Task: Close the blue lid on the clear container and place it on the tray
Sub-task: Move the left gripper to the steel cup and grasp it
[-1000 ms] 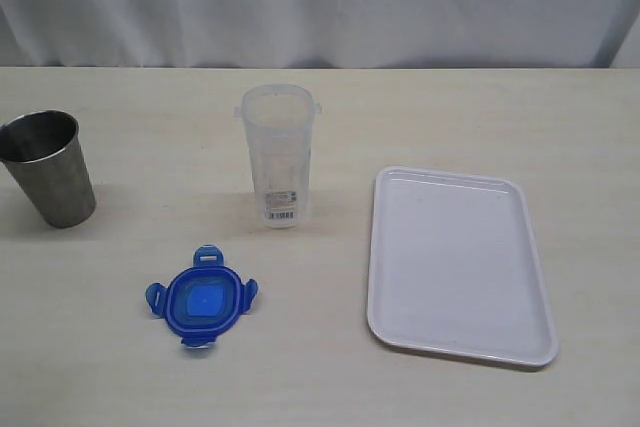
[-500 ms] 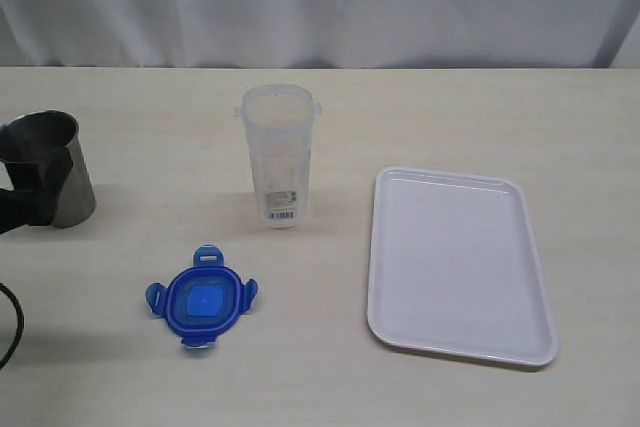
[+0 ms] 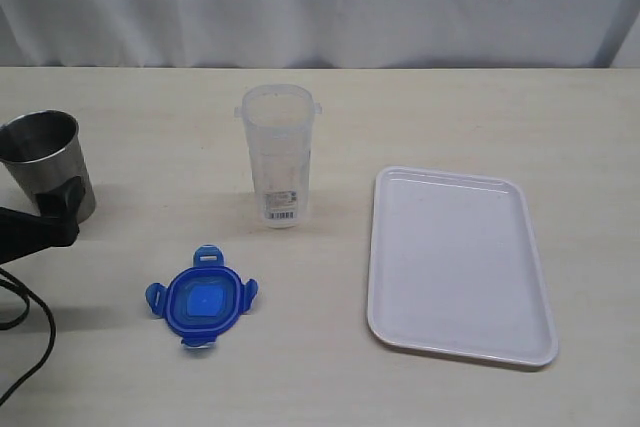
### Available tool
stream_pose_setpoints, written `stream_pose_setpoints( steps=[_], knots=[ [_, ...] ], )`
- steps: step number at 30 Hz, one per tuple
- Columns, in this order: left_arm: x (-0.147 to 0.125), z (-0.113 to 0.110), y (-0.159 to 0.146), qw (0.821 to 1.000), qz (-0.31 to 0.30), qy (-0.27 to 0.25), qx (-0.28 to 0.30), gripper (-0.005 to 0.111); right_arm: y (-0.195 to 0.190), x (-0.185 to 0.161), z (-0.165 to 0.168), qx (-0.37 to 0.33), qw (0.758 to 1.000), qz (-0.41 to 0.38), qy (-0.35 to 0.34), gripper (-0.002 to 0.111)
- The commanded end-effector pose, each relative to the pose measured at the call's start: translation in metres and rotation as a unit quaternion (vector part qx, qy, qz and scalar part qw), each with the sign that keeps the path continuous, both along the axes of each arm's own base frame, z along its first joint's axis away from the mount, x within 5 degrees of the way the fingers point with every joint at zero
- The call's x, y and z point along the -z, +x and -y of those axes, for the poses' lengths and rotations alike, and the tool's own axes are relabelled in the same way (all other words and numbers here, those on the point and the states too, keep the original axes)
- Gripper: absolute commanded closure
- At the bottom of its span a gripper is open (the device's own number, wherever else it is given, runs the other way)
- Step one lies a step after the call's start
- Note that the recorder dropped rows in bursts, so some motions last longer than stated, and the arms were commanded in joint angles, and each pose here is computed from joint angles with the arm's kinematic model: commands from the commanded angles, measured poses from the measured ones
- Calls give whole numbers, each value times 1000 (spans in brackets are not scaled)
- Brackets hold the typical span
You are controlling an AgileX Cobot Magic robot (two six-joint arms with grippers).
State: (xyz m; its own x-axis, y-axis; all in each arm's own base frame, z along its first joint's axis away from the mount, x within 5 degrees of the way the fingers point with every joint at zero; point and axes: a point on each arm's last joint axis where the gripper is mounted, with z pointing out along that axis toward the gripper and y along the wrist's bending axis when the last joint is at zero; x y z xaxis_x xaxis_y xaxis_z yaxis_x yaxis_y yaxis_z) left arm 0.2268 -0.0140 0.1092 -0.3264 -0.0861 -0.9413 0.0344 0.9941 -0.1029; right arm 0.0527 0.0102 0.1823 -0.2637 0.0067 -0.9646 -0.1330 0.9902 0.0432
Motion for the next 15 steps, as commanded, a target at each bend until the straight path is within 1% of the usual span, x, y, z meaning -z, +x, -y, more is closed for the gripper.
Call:
stream_pose_setpoints(
  steps=[1, 3, 6, 9, 13, 15],
  knots=[
    [7, 0, 8, 1000, 3, 8, -3, 2, 0, 1, 1, 2, 1000, 1, -6, 104],
    [11, 0, 15, 1000, -3, 16, -1, 2, 0, 1, 1, 2, 1000, 1, -6, 104],
    [19, -4, 21, 999, -14, 17, -23, 2, 0, 1, 1, 2, 1000, 1, -6, 104],
    [24, -6, 29, 999, -13, 18, -39, 2, 0, 1, 1, 2, 1000, 1, -6, 104],
    [29, -6, 42, 999, -7, 23, -41, 2, 0, 1, 1, 2, 1000, 1, -6, 104],
    [37, -6, 50, 998, -13, 41, -36, 2, 0, 1, 1, 2, 1000, 1, -6, 104]
  ],
)
